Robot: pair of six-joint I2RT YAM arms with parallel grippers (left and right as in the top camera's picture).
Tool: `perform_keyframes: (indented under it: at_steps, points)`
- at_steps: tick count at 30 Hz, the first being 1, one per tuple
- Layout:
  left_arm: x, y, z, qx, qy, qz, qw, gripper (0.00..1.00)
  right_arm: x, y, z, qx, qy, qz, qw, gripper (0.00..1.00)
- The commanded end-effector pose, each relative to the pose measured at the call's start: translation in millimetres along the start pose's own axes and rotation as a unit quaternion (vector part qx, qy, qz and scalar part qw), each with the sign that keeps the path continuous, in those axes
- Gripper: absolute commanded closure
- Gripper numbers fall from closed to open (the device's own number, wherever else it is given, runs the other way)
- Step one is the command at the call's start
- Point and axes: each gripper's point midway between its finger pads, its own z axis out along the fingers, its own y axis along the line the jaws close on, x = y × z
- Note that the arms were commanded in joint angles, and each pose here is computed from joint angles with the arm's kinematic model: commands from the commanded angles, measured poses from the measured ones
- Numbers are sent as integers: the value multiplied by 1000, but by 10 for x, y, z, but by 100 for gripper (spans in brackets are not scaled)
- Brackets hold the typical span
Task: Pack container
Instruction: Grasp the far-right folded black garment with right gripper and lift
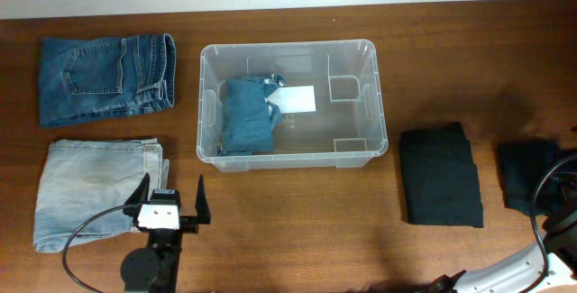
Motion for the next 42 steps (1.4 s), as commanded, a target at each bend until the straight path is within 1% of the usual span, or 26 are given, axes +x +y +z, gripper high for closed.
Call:
perform_keyframes:
  at_steps: [1,6,15,17,20,24,25,26,27,30,31,33,36,38,39,42]
  points:
    - [20,1,2,1,1,6,1000,1,45,-8,89,1,7,-11,1000,1]
    - [20,1,2,1,1,6,1000,1,40,26,100,-7,7,-12,1000,1]
    - [20,1,2,1,1,6,1000,1,167,140,318,-33,46,-17,998,1]
    - [20,1,2,1,1,6,1000,1,171,148,335,-35,48,-19,998,1]
    - [20,1,2,1,1,6,1000,1,160,210,336,-52,46,-45,997,1]
    - [20,1,2,1,1,6,1000,1,156,212,341,-52,45,-48,996,1]
    - [20,1,2,1,1,6,1000,1,158,211,345,-52,46,-48,996,2]
    - [20,1,2,1,1,6,1000,1,162,209,354,-51,47,-48,996,5]
    - [20,1,2,1,1,6,1000,1,165,208,360,-51,48,-48,996,6]
    - [20,1,2,1,1,6,1000,1,180,199,382,-49,50,-48,996,17]
    - [20,1,2,1,1,6,1000,1,185,196,389,-49,50,-48,996,25]
    - [20,1,2,1,1,6,1000,1,186,196,391,-49,50,-48,996,34]
    - [20,1,2,1,1,6,1000,1,187,195,391,-49,51,-48,996,50]
    - [20,1,2,1,1,6,1000,0,190,194,390,-49,51,-48,996,66]
    - [20,1,2,1,1,6,1000,1,192,196,388,-50,52,-48,996,75]
    - [20,1,2,1,1,6,1000,1,192,196,366,-50,52,-48,996,90]
